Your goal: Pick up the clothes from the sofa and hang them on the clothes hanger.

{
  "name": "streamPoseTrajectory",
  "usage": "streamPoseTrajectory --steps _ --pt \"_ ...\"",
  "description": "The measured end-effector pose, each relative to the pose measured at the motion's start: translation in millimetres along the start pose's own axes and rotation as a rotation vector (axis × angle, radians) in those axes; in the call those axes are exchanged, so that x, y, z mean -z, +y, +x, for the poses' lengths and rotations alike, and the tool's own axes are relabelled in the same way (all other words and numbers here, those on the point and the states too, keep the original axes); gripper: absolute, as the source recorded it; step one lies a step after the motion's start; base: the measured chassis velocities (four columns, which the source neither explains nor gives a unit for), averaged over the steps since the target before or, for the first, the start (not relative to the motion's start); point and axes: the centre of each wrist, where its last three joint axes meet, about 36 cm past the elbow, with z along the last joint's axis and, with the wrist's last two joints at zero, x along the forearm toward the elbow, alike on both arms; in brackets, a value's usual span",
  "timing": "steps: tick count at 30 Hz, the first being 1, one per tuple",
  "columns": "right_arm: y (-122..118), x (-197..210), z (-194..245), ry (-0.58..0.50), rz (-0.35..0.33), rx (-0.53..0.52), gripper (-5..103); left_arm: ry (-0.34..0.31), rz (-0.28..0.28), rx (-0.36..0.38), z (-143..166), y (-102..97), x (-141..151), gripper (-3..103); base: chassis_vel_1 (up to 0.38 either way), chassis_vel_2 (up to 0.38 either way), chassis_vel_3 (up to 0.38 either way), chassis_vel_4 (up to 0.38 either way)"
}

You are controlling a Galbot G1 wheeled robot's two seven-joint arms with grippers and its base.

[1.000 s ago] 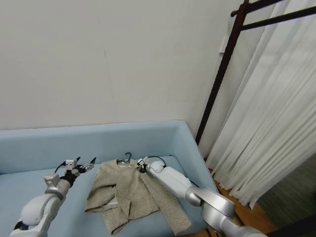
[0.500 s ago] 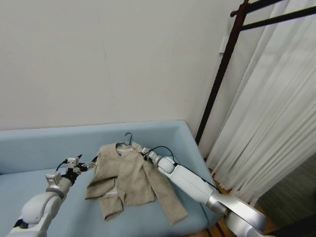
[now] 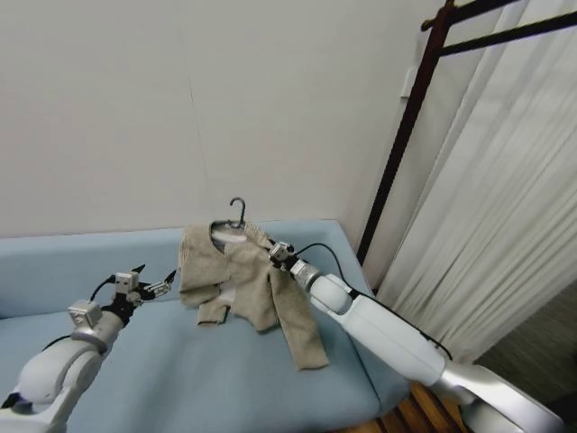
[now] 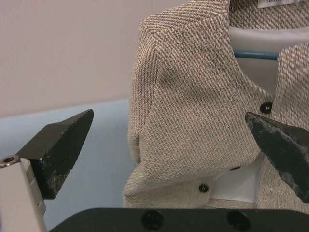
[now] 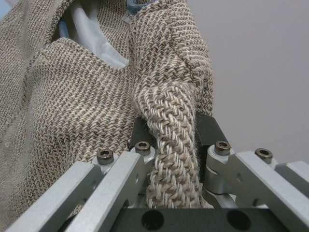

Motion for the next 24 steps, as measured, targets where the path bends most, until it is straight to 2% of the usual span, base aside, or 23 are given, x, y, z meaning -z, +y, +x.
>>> streamPoseTrajectory --steps 4,5,8,10,12,15,16,20,24 --pt "-20.9 23.8 5.1 -0.038 0.054 -0.013 11 -0.072 0.164 -0.042 -8.9 -39.6 43.2 100 0.000 0.000 0.000 0.000" --pt "-20.9 23.8 5.1 -0.038 0.054 -0.013 11 -0.072 0.164 -0.042 -8.9 -39.6 43.2 100 0.000 0.000 0.000 0.000" --pt "-22.1 37.0 -4.6 -0.062 0.061 -0.002 11 -0.096 0.224 -0.024 -16.9 -57.5 69.8 100 0.000 0.000 0.000 0.000" --pt "-18.9 40.5 -11.3 -0.070 0.056 0.008 11 -0.097 0.220 0.000 -18.3 -57.8 74.7 100 0.000 0.000 0.000 0.000" --pt "-13.2 46.1 -23.7 -0.081 0.044 0.028 11 -0.089 0.205 0.054 -20.5 -56.4 81.2 100 0.000 0.000 0.000 0.000" --pt "-10.0 51.6 -36.5 -0.088 0.035 0.050 11 -0.037 0.168 0.170 -32.0 -48.7 86.8 100 0.000 0.000 0.000 0.000" --pt "-10.0 51.6 -36.5 -0.088 0.035 0.050 11 -0.037 0.168 0.170 -32.0 -48.7 86.8 100 0.000 0.000 0.000 0.000" --pt "-17.1 50.9 -37.9 -0.076 0.037 0.056 11 0.038 0.137 0.233 -46.1 -40.5 83.2 100 0.000 0.000 0.000 0.000" --pt "-23.0 53.0 -34.5 -0.078 0.045 0.058 11 0.060 0.129 0.229 -56.3 -32.5 81.6 100 0.000 0.000 0.000 0.000"
